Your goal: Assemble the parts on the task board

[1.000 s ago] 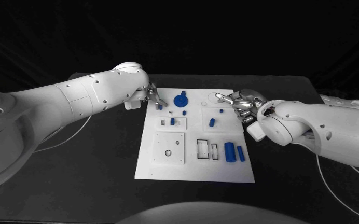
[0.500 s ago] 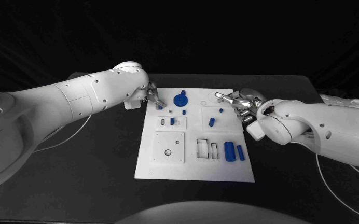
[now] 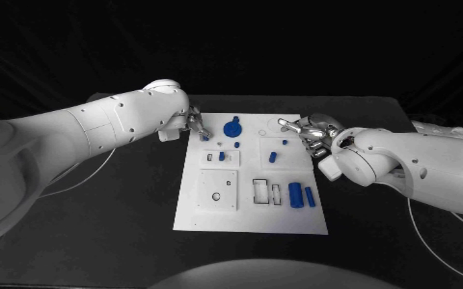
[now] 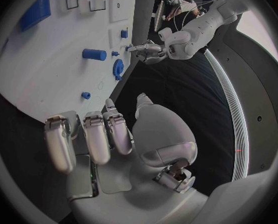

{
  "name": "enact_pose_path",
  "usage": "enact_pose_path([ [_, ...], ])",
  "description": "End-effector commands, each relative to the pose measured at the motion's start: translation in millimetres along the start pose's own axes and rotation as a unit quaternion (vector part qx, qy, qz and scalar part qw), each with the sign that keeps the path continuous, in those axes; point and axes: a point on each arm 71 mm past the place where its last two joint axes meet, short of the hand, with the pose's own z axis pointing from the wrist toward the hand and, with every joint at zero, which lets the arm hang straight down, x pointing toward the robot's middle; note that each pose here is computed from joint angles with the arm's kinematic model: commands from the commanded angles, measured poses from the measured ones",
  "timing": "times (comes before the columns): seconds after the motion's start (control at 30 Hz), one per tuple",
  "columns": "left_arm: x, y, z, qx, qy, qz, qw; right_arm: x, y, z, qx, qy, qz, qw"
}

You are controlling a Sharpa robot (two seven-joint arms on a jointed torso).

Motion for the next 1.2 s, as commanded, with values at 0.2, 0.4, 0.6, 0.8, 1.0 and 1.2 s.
enact_pose_path([
  [0.2,-2.3,2.7,-6.2,0.023,-0.016,-0.018,0.999,0.0,-0.5,0.0,0.000,0.003,-0.002,1.000],
  [0.4,-4.9,5.6,-17.5,0.027,-0.001,-0.028,0.999,0.0,-0.4,0.2,0.000,0.002,-0.002,1.000],
  [0.6,-4.0,9.0,-28.8,0.018,0.015,-0.021,0.999,0.4,-0.2,0.2,0.000,0.002,-0.002,1.000],
  [0.8,0.6,13.6,-38.6,0.005,0.023,-0.017,1.000,-0.2,-0.5,0.0,0.000,0.000,-0.002,1.000],
  [1.0,7.4,16.8,-46.1,-0.013,0.032,-0.010,0.999,-0.7,-0.6,-0.2,0.000,-0.001,-0.001,1.000],
  [1.2,13.7,14.3,-50.2,-0.020,0.039,-0.003,0.999,-0.1,-0.1,0.1,-0.001,-0.001,-0.001,1.000],
])
